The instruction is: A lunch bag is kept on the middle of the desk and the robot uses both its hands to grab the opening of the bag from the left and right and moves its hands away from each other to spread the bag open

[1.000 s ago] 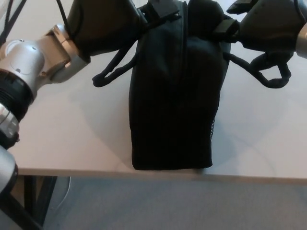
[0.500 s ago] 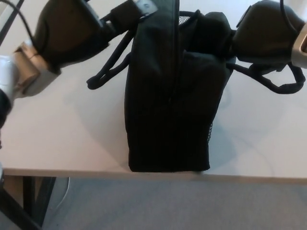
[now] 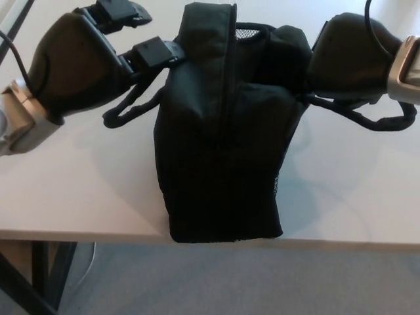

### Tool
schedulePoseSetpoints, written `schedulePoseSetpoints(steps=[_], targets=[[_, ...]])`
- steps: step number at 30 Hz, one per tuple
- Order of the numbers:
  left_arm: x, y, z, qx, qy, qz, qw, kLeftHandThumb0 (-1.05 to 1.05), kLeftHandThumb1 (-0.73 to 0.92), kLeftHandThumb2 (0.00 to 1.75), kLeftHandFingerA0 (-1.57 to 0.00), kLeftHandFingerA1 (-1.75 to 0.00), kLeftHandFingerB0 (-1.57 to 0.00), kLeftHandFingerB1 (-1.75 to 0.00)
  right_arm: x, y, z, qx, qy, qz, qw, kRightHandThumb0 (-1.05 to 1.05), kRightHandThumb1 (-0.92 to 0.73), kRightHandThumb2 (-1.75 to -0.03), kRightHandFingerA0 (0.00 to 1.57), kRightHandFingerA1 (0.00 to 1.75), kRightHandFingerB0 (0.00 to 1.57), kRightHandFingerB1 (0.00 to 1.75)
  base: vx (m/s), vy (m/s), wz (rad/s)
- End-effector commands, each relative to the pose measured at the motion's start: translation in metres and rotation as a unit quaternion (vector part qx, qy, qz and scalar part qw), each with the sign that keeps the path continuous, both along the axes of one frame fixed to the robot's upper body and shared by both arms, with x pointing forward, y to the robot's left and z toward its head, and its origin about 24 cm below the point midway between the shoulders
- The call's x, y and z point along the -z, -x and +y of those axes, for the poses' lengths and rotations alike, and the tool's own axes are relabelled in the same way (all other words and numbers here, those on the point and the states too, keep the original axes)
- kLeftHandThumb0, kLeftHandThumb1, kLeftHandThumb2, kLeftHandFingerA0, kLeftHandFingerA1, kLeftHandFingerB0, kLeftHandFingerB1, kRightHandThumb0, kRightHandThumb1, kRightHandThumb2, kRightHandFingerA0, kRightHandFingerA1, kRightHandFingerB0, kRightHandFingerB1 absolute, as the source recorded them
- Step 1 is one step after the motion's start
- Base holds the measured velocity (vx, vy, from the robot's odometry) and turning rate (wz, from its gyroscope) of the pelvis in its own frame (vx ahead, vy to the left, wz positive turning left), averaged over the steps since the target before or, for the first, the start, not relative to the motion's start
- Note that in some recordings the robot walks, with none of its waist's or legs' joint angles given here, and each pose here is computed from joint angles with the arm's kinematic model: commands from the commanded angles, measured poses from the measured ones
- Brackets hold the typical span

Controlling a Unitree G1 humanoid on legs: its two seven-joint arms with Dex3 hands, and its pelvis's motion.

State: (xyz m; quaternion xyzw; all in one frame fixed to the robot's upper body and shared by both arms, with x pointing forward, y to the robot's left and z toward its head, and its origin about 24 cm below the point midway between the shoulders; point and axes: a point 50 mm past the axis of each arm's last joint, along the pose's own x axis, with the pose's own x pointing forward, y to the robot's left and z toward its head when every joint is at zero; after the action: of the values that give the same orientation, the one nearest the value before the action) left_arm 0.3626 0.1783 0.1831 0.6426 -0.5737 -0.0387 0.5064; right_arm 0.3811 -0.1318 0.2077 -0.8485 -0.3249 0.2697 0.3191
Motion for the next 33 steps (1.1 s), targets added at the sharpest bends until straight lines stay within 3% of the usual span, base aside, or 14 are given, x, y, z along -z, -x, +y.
schedulePoseSetpoints(steps=[1,5,6,7,11,13,17,18,23,26,29,30,32,33], targets=[[0.006,0.006,-0.008,0.031,0.038,0.049,0.998,-0.21,0.51,0.55,-0.59,-0.50,-0.85,-0.51,0.000,0.000,-0.001,-0.016,0.008,0.008,1.000,-0.41,-0.65,-0.59,0.52,0.44,0.53,0.38,0.00,0.000,0.00],[-0.003,0.007,-0.017,0.054,0.062,0.033,0.996,-0.16,0.53,0.56,-0.47,-0.50,-0.71,-0.46,0.004,-0.001,-0.002,-0.002,0.036,0.018,0.999,-0.47,-0.65,-0.60,0.34,0.32,0.45,0.35,0.00,0.000,0.00],[-0.005,0.007,-0.017,0.055,0.063,0.032,0.996,-0.16,0.53,0.56,-0.47,-0.50,-0.71,-0.46,0.005,-0.001,-0.002,-0.002,0.032,0.020,0.999,-0.47,-0.65,-0.60,0.34,0.32,0.45,0.35,0.00,0.000,0.00],[-0.006,0.007,-0.018,0.054,0.064,0.031,0.996,-0.08,0.52,0.55,-0.44,-0.50,-0.66,-0.43,0.006,-0.001,-0.002,-0.002,0.019,0.026,0.999,-0.45,-0.60,-0.58,0.47,0.37,0.53,0.39,0.00,0.000,0.00],[-0.009,0.008,-0.020,0.058,0.072,0.033,0.995,-0.02,0.52,0.56,-0.43,-0.49,-0.60,-0.41,0.004,0.001,0.000,0.001,-0.005,0.048,0.999,-0.42,-0.57,-0.58,0.47,0.36,0.52,0.39,0.00,0.000,0.00],[-0.008,0.009,-0.023,0.065,0.079,0.038,0.994,-0.05,0.53,0.56,-0.44,-0.50,-0.60,-0.40,0.004,0.001,-0.001,-0.002,-0.012,0.051,0.999,-0.44,-0.60,-0.59,0.14,0.30,0.35,0.33,0.00,0.000,0.00],[-0.007,0.012,-0.027,0.073,0.078,0.049,0.993,-0.03,0.54,0.56,-0.44,-0.51,-0.62,-0.40,0.003,0.001,-0.001,-0.003,-0.013,0.046,0.999,-0.44,-0.62,-0.60,0.14,0.31,0.36,0.33,0.00,0.000,0.00],[-0.006,0.012,-0.028,0.075,0.079,0.048,0.993,-0.04,0.52,0.56,-0.45,-0.51,-0.61,-0.39,0.003,0.000,0.001,0.011,-0.017,0.055,0.998,-0.43,-0.63,-0.60,0.22,0.32,0.39,0.33,0.00,0.000,0.00],[-0.003,0.013,-0.033,0.083,0.083,0.043,0.992,0.01,0.55,0.56,-0.43,-0.51,-0.50,-0.35,0.002,-0.001,0.004,0.015,0.008,0.055,0.998,-0.47,-0.68,-0.62,0.16,0.29,0.28,0.31,0.00,0.000,0.00],[-0.002,0.012,-0.035,0.077,0.072,0.047,0.993,-0.08,0.53,0.56,-0.37,-0.44,-0.44,-0.34,0.001,-0.003,0.007,0.032,-0.013,0.076,0.997,-0.38,-0.65,-0.60,0.34,0.32,0.38,0.33,0.00,0.000,0.00],[0.004,0.013,-0.033,0.065,0.059,0.061,0.994,-0.01,0.53,0.56,-0.37,-0.36,-0.52,-0.36,-0.002,-0.004,0.010,0.047,0.019,0.066,0.997,-0.47,-0.67,-0.62,0.38,0.33,0.41,0.34,0.00,0.000,0.00],[0.006,0.013,-0.032,0.064,0.059,0.063,0.994,0.01,0.52,0.56,-0.37,-0.37,-0.57,-0.38,-0.002,-0.004,0.010,0.049,0.010,0.070,0.996,-0.45,-0.65,-0.59,0.47,0.34,0.43,0.33,0.00,0.000,0.00],[0.009,0.015,-0.031,0.066,0.063,0.067,0.994,-0.02,0.49,0.54,-0.37,-0.38,-0.67,-0.43,-0.001,-0.004,0.010,0.042,0.000,0.075,0.996,-0.37,-0.64,-0.59,0.46,0.36,0.40,0.34,0.00,0.000,0.00],[0.008,0.016,-0.030,0.065,0.065,0.065,0.994,-0.13,0.49,0.54,-0.42,-0.41,-0.83,-0.53,0.000,-0.003,0.008,0.042,0.008,0.073,0.996,-0.40,-0.64,-0.60,0.27,0.30,0.31,0.32,0.00,0.000,0.00]])
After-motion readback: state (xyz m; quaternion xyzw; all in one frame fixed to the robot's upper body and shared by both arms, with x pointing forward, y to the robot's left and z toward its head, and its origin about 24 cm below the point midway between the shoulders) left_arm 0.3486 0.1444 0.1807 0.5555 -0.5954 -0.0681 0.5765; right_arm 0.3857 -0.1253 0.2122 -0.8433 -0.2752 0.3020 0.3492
